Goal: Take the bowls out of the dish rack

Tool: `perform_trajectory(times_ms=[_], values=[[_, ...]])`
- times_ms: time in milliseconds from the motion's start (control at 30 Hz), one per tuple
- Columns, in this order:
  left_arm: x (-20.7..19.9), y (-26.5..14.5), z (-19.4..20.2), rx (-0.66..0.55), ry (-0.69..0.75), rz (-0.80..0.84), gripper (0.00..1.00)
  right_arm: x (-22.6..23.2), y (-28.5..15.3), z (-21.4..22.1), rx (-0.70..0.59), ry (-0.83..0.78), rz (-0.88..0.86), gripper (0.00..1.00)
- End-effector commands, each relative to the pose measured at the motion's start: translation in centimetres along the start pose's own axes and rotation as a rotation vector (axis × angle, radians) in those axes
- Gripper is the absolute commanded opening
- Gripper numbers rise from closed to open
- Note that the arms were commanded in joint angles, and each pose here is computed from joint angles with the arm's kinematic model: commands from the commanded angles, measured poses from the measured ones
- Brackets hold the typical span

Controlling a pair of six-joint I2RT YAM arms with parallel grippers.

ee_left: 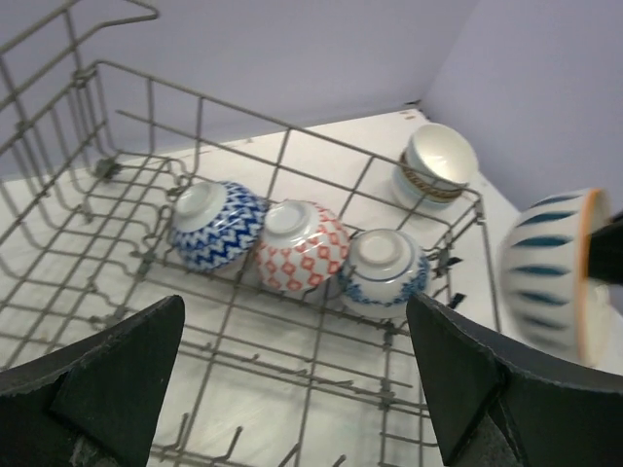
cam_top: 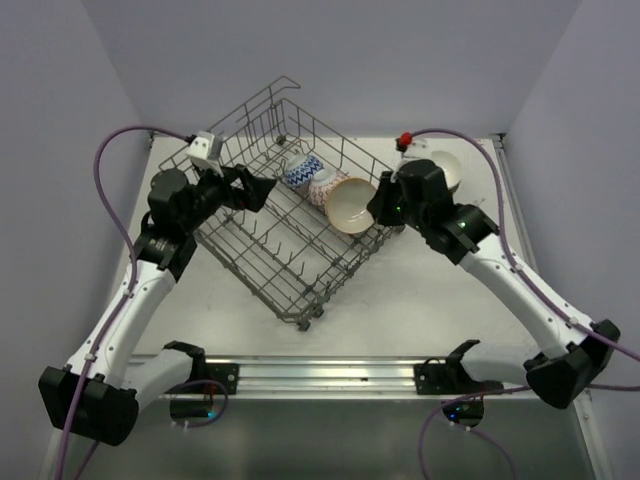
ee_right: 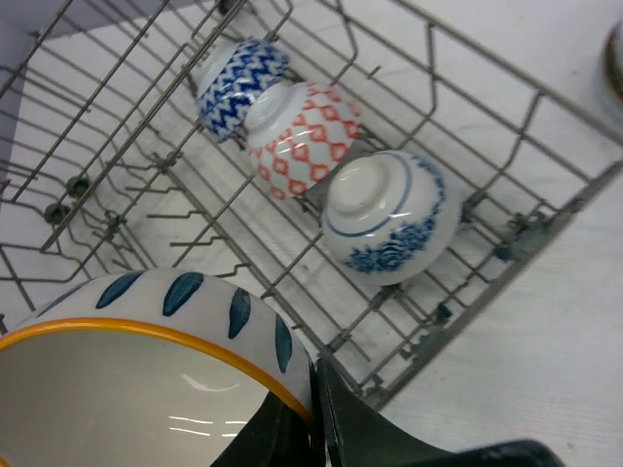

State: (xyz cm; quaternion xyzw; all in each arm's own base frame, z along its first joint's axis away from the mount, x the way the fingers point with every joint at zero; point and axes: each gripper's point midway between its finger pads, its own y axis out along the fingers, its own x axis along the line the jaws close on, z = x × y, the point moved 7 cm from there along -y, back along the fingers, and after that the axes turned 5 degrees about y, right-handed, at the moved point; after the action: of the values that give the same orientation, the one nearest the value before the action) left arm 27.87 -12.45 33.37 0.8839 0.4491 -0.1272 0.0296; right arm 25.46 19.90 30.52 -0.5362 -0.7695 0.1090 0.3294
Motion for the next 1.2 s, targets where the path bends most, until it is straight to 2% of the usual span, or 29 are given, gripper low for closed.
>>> perform_trajectory(times_ms=[0, 100, 200, 367, 567, 900, 1167], values=[[3.1, -1.5, 1.2, 0.044, 0.173, -0.237, 1.00, -3.6, -5.4, -3.1, -0.186, 0.066, 0.132, 0.00], [3.7, -2.7, 2.8, 0.030, 0.209, -0.320, 1.00, -9.4, -7.3, -2.8, -0.232, 0.186, 0.277, 0.00], [3.6, -3.3, 2.6, 0.010, 0.216, -0.354, 1.00, -13.0, -7.2, -1.0, -0.172, 0.242, 0.364, 0.00], [3.0, -3.5, 3.1, 0.028, 0.264, -0.398, 1.00, -17.2, -4.0, 3.3, -0.005, 0.341, 0.453, 0.00], [1.3, -3.1, 4.1, 0.067, 0.344, -0.388, 1.00, -22.1, -0.6, 5.5, 0.084, 0.477, 0.505, 0.00], [1.2, -3.0, 4.2, 0.074, 0.346, -0.382, 1.00, -26.4, 3.7, 6.8, 0.179, 0.526, 0.573, 0.00], [1.2, -2.8, 4.4, 0.084, 0.349, -0.367, 1.00, -27.5, 5.3, 7.3, 0.212, 0.523, 0.580, 0.00]])
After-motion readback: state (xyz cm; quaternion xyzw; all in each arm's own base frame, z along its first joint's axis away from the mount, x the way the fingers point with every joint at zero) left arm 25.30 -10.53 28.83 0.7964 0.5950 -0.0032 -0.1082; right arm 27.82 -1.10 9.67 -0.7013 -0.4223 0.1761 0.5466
